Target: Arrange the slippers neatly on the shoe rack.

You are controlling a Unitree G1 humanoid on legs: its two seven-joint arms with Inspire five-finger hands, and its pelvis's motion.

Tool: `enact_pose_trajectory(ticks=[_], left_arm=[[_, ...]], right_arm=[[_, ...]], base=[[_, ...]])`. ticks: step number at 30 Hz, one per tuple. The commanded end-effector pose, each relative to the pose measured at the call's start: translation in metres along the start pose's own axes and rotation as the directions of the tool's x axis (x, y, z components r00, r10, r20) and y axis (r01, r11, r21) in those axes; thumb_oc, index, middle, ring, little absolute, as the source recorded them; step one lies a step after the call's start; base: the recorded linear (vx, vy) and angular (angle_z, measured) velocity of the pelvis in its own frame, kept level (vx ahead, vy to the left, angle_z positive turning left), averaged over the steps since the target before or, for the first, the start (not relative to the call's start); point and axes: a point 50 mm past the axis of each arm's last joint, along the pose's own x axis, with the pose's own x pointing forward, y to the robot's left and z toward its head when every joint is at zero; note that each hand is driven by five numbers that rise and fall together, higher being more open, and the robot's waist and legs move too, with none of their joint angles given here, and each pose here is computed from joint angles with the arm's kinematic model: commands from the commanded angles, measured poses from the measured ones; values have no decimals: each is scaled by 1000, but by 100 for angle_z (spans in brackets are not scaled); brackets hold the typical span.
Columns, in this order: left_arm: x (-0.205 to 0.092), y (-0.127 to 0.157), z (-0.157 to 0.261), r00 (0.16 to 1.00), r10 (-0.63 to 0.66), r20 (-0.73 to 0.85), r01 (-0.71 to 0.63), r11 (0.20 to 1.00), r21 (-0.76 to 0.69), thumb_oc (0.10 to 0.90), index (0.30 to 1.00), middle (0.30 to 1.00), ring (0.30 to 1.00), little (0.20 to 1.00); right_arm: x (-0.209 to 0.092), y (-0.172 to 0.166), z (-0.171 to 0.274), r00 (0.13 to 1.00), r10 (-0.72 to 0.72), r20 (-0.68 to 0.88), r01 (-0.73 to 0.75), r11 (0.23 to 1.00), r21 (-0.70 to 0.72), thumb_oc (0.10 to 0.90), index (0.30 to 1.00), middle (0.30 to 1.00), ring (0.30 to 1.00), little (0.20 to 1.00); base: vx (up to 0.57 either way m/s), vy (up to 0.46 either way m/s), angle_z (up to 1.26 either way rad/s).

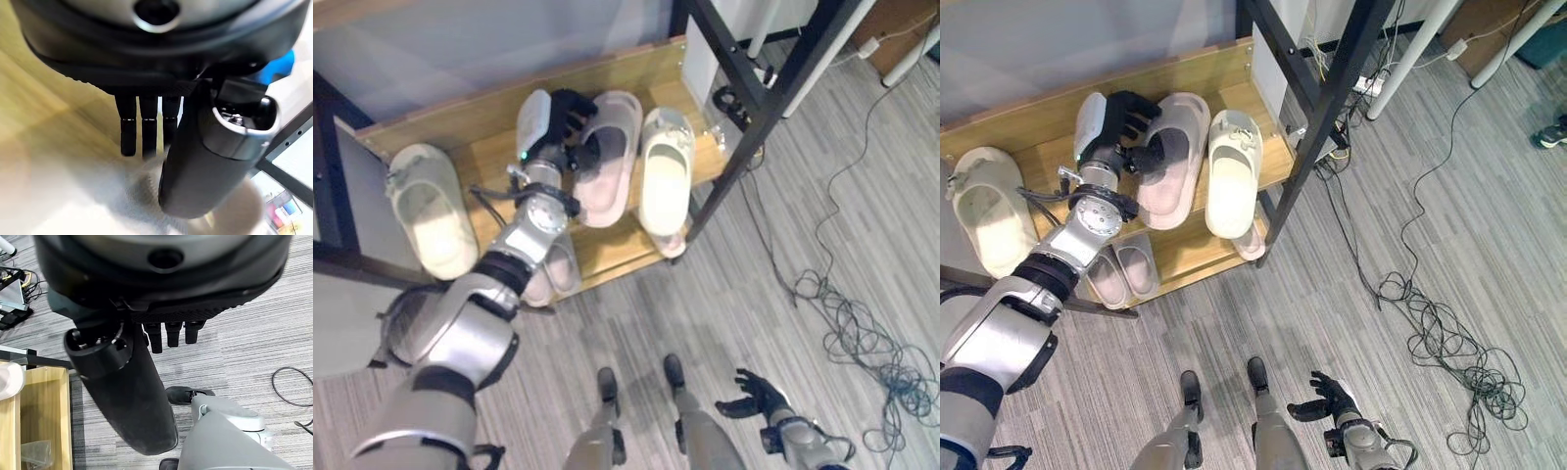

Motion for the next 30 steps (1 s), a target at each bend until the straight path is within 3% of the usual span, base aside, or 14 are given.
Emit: enact_pose_trajectory(ticks=[1, 18, 23, 30], left_arm=[[22, 23, 53, 977, 117, 178, -107, 992, -62, 400, 300, 300, 300, 300], [-13, 35, 75, 902, 267, 340, -165, 939, -301, 400, 300, 300, 300, 300], [-41, 25, 78, 883, 254, 394, -88, 916, -392, 400, 300, 300, 300, 300], [-103, 5, 70, 882, 122, 455, 161, 829, -535, 400, 300, 300, 300, 300]], right_arm=[[-8, -26, -5, 998, -51, 23, 52, 997, -56, 800, 900, 900, 900, 900], [-10, -8, -17, 999, -25, -20, 24, 998, -50, 800, 900, 900, 900, 900], [-13, -2, -27, 998, -23, -56, 22, 1000, -16, 800, 900, 900, 900, 900], [-16, 7, -39, 993, -27, -114, 32, 998, 48, 800, 900, 900, 900, 900]], base=[[6, 1, 7], [-8, -26, 8], [0, -41, 19], [3, -54, 29]])
